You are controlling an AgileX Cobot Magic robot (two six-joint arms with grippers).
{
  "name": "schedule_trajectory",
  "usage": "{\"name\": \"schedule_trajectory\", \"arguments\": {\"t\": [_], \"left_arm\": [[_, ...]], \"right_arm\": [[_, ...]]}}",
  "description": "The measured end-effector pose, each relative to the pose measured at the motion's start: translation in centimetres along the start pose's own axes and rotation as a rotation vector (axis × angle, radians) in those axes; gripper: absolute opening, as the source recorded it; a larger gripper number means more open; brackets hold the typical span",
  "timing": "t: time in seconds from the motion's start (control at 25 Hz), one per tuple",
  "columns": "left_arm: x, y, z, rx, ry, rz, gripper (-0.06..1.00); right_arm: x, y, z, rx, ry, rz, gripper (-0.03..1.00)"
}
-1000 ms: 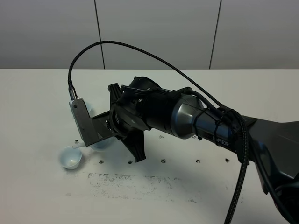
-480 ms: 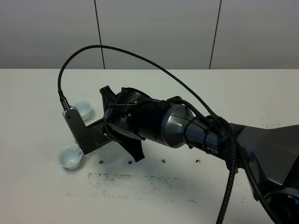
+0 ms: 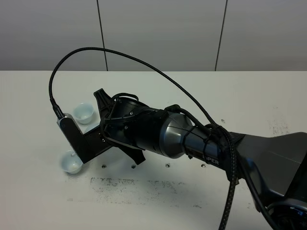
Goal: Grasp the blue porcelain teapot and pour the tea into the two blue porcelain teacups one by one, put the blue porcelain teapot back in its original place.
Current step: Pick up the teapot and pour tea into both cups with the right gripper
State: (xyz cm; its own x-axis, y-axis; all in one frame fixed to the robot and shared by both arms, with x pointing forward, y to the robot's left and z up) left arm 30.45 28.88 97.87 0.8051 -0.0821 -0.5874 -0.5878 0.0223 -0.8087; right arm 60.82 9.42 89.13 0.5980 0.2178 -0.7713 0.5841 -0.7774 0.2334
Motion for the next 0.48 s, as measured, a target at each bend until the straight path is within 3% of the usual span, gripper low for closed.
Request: {"name": "schedule_trajectory", "arguments": {"t": [0.48], "left_arm": [[0.0, 0.0, 0.0, 0.0, 0.0, 0.0, 0.3]], "right_arm": [[-0.07, -0.34, -0.73, -0.106, 0.05, 0.039, 0.07]]}}
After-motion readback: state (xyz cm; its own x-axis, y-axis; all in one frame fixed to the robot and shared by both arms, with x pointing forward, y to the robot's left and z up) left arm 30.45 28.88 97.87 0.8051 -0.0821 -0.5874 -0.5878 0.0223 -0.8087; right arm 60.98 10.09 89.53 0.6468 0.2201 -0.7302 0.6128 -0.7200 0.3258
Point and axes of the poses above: a point on each arm's last joint axis where the gripper is mounted, x pointing out along that axis toward the gripper, z along the wrist's bending axis when the last joint is at zero, y = z × x, the point moved 9 cm from there along x, pointing out along that axis toward the gripper, and after that the axes turned 5 degrees about -x, right-handed, at the moved point
